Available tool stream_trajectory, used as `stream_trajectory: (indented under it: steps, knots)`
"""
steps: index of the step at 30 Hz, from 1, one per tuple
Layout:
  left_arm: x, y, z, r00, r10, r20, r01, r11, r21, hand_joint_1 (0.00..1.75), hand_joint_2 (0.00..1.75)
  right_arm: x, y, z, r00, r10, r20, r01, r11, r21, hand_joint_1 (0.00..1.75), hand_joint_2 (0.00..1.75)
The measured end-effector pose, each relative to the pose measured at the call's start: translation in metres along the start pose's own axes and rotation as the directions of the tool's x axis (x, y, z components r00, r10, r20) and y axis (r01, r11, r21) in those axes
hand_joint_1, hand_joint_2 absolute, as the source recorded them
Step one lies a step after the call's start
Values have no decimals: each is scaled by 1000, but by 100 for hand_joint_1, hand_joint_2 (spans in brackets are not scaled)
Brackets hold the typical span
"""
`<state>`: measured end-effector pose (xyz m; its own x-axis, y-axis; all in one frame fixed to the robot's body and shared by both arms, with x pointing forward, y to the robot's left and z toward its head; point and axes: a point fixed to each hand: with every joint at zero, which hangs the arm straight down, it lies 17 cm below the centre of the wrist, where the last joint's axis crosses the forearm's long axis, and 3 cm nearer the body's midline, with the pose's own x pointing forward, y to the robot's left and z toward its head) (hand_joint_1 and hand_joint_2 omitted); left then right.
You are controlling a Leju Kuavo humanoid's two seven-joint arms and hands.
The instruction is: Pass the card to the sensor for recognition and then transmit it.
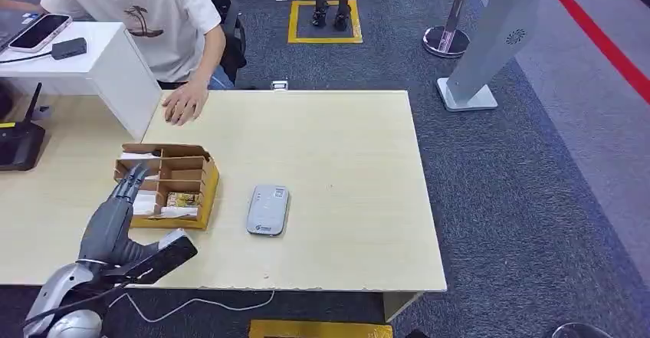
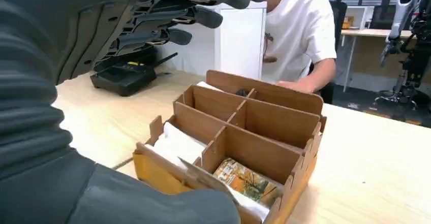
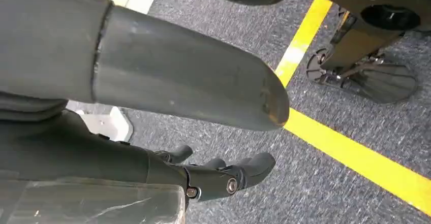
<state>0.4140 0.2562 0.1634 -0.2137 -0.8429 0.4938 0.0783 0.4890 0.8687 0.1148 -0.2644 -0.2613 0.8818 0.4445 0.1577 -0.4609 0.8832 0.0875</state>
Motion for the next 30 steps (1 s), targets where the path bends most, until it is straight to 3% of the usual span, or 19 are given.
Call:
stream_trajectory:
  steps: [6,13,19,30]
  knots:
    - [-2,-4,4,1000,-5,-13,5,1000,-6,0,175,-1,0,0,1000,-3,0,3,1000,0,0,0]
    - [-28,-24,28,993,-73,-95,69,997,-45,0,175,-7,3,-1,1000,-4,-11,4,1000,5,0,0]
    - [-1,-22,30,996,-3,-91,10,997,70,0,175,-21,11,-2,1000,-16,-24,17,1000,15,0,0]
    - [10,-28,34,993,52,-107,-43,995,89,0,175,-31,16,-2,999,-27,-35,28,999,22,0,0]
